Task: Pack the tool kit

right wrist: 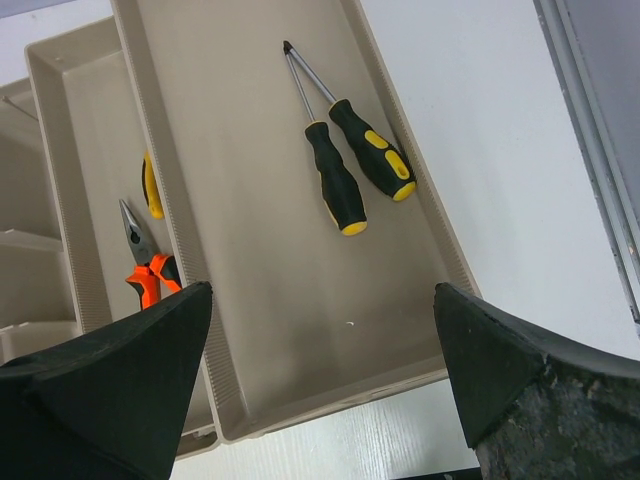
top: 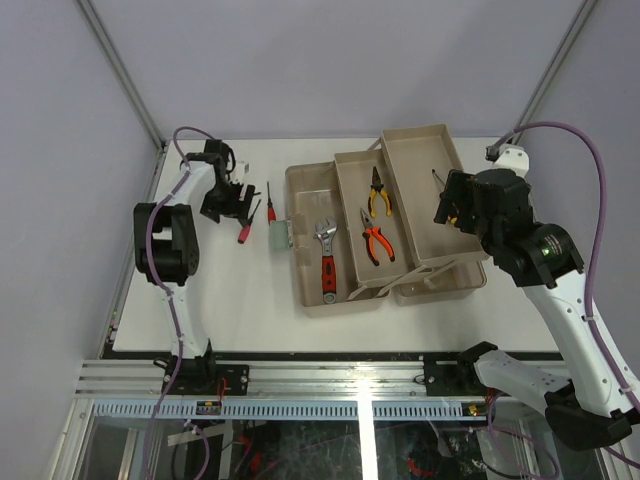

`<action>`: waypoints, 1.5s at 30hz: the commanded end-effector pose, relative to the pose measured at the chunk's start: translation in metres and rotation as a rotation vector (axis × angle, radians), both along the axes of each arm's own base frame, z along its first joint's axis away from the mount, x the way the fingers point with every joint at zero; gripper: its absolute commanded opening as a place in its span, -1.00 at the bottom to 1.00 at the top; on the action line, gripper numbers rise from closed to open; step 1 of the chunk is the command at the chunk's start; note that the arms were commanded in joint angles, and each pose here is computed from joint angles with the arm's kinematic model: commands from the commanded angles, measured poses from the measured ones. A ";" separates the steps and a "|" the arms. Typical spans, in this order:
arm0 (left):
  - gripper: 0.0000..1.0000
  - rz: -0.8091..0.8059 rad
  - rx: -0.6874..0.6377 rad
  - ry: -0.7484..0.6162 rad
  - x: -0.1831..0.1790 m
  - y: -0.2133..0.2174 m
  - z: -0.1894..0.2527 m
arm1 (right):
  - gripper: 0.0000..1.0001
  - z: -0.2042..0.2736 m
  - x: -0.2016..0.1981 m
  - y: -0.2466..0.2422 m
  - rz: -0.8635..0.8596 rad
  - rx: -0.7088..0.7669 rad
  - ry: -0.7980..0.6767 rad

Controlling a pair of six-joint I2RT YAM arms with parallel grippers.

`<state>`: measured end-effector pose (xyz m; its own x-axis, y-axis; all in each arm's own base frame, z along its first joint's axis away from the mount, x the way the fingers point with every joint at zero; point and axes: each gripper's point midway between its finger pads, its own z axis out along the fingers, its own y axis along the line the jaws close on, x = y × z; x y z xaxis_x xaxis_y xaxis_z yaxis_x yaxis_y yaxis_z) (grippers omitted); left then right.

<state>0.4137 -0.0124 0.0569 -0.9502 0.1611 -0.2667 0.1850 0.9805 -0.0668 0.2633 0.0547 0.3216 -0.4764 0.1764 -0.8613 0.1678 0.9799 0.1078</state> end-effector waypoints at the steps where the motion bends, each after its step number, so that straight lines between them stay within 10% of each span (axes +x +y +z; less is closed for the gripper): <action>1: 0.56 -0.063 0.022 -0.025 0.006 -0.011 -0.015 | 0.99 0.009 0.006 0.007 0.011 0.045 -0.032; 12: 0.24 -0.049 0.091 0.030 -0.007 -0.017 -0.054 | 0.99 0.016 0.003 0.003 0.004 0.032 -0.038; 17: -0.99 -0.013 0.105 0.032 -0.001 -0.013 -0.055 | 0.99 0.018 0.000 0.001 0.001 0.028 -0.040; 23: -1.00 0.050 -0.050 -0.188 0.058 -0.023 0.048 | 0.99 0.020 -0.006 -0.009 -0.023 -0.002 -0.041; 32: -1.00 0.218 -0.923 -0.571 0.090 -0.169 0.287 | 0.99 0.022 0.002 -0.004 -0.011 0.002 -0.054; 45: -1.00 0.144 -1.219 -0.255 0.000 -0.422 0.290 | 0.99 0.038 -0.026 -0.025 -0.084 0.038 -0.103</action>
